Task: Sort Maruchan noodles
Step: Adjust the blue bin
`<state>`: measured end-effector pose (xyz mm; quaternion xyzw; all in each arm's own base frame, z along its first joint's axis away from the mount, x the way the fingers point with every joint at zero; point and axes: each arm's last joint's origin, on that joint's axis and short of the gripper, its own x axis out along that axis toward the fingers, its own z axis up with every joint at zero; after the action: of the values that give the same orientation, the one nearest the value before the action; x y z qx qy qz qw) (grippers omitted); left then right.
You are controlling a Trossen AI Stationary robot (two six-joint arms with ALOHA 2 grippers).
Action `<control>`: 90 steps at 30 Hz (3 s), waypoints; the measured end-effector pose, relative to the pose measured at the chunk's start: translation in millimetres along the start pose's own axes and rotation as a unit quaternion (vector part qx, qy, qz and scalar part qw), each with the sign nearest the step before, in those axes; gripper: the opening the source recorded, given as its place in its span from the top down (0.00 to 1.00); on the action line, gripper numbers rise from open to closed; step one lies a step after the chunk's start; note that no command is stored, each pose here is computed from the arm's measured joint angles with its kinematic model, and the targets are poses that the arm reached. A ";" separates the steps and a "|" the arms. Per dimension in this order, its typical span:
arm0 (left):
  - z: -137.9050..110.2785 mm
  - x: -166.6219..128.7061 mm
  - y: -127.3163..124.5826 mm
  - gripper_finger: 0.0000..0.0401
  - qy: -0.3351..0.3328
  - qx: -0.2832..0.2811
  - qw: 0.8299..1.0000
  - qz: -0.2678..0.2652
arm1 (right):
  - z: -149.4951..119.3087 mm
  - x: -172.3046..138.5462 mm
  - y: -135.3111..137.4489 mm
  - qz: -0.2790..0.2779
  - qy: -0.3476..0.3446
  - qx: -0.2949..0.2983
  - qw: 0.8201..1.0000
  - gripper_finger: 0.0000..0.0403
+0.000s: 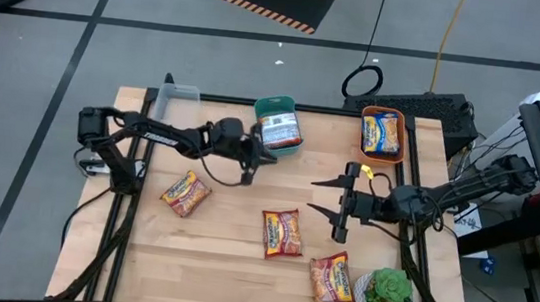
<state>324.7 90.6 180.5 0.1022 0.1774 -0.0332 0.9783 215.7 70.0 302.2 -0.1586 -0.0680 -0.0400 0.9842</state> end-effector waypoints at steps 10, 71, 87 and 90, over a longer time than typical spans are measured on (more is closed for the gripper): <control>-44.9 26.5 -10.6 0.90 0.075 0.028 0.996 -0.031 | 8.9 -0.6 -3.6 -0.017 -0.044 0.018 0.999 0.47; -44.8 -74.9 65.8 0.90 0.254 -0.179 0.924 0.224 | -0.6 -0.1 0.5 0.002 0.003 0.052 0.999 0.47; -64.1 -43.6 59.4 0.90 0.220 -0.182 0.951 0.115 | -0.1 0.0 0.0 0.000 0.000 0.050 0.999 0.47; -60.5 -39.6 54.9 0.90 0.212 -0.173 0.956 0.106 | -0.1 0.0 0.0 0.000 0.000 0.044 0.999 0.47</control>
<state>272.6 158.2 149.4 -0.0461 0.3716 0.1246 0.9188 215.7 70.0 302.1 -0.1148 -0.0694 -0.0369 0.9903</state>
